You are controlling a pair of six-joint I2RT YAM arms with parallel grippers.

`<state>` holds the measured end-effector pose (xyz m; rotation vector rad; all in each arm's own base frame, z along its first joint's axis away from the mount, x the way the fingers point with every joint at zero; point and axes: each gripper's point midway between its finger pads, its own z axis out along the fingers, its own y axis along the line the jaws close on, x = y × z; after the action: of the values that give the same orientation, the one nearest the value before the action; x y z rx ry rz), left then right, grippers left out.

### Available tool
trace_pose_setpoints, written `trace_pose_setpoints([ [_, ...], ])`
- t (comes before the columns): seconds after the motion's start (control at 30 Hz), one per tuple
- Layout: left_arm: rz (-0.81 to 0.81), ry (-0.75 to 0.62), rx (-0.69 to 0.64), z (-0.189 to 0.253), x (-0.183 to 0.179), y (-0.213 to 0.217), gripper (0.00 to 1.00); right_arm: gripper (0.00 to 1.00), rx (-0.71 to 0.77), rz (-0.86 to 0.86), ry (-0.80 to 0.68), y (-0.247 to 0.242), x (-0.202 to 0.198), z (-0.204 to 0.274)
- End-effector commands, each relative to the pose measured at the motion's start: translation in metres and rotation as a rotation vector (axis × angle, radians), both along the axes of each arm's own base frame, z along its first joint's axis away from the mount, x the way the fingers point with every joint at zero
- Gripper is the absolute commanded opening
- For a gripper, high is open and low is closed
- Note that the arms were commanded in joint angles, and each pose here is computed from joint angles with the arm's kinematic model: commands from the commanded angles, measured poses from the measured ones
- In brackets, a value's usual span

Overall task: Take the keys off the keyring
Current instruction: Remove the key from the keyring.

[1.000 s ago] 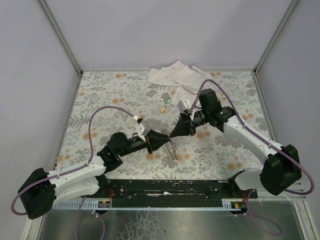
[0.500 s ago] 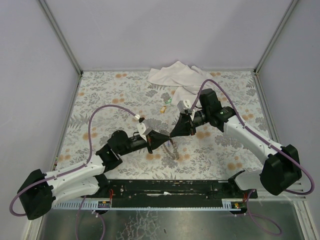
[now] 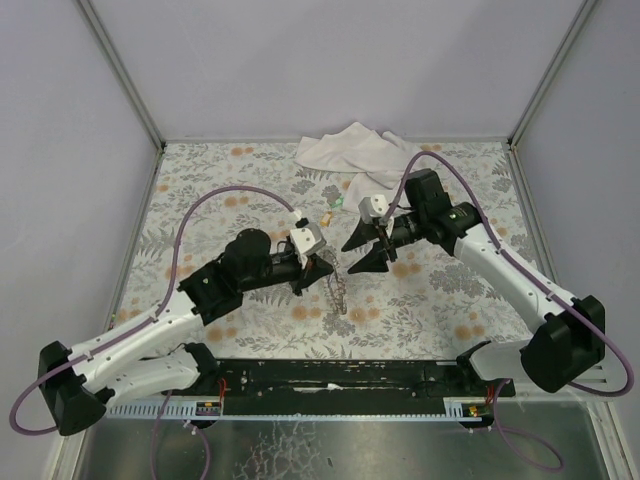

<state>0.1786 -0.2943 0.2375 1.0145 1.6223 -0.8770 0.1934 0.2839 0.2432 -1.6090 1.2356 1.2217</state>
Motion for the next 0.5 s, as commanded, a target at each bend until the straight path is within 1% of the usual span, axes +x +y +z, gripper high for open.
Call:
trace_pose_setpoints([
  [0.0,-0.037,0.074,0.162,-0.006,-0.010,0.010,0.00,0.59,0.026,0.007,-0.065,-0.007,-0.002,0.014],
  [0.2,-0.057,0.189,0.270,-0.006,-0.019,0.014,0.00,0.57,0.086,0.023,0.006,0.000,-0.004,0.015],
  [0.47,-0.059,0.249,0.355,0.002,-0.013,0.009,0.00,0.53,0.147,0.077,0.110,0.006,-0.014,0.014],
])
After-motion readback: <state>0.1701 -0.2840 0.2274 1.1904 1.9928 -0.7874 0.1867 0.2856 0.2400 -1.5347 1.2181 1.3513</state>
